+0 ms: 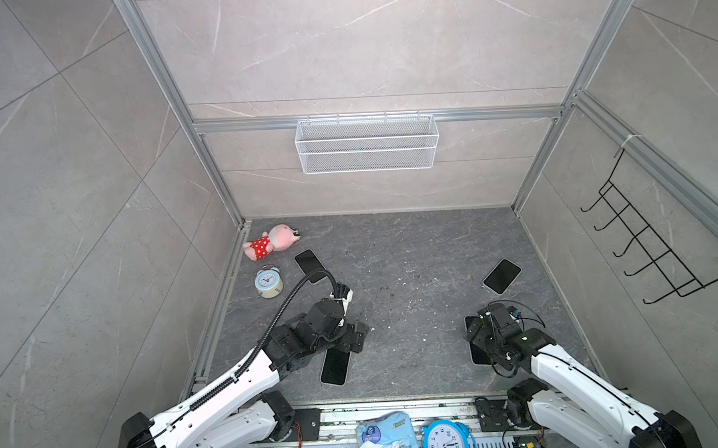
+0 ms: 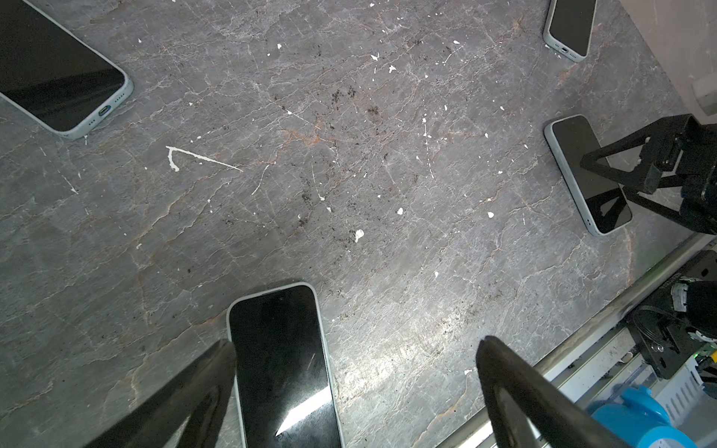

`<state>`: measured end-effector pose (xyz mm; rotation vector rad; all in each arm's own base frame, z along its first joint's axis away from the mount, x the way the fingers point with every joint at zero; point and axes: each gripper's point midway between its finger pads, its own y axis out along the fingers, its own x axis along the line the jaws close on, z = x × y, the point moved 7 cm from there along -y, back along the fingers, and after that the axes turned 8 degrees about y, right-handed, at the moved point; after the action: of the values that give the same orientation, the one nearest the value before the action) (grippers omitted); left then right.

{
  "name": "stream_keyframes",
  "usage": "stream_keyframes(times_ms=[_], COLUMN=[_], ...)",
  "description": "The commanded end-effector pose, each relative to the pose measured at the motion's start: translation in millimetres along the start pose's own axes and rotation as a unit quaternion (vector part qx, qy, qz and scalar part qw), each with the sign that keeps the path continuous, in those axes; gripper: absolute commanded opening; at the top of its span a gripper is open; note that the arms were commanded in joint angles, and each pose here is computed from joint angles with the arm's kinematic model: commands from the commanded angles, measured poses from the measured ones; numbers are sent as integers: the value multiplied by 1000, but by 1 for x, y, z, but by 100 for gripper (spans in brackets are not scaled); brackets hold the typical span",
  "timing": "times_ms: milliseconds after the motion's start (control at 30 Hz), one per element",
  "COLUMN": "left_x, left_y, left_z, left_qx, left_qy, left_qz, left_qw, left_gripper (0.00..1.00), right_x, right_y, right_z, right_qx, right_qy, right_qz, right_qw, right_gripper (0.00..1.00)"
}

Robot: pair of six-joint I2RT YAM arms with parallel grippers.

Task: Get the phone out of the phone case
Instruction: 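Lower the right gripper onto the cased phone's far end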

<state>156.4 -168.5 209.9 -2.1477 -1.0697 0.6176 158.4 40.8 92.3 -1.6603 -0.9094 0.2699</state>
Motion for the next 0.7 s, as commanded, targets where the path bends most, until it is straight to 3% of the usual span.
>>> stream_keyframes(times_ms=[0, 300, 667], left_x=[0, 0, -3], left_y=[-4, -3, 1], left_z=[-4, -4, -9], left_qx=[-20, -20, -23], left_qy=[-5, -8, -10], left_qz=[-3, -5, 4], left_qw=[1000, 1000, 1000], left_gripper=[99, 99, 99], right_x=[-2, 4, 12], right_y=[1, 2, -7], right_z=[3, 11, 14], right_qx=[6, 50, 46], right_qy=[-6, -31, -96], right_qz=[-4, -16, 36], right_qw=[1000, 998, 994], right_gripper=[100, 100, 100])
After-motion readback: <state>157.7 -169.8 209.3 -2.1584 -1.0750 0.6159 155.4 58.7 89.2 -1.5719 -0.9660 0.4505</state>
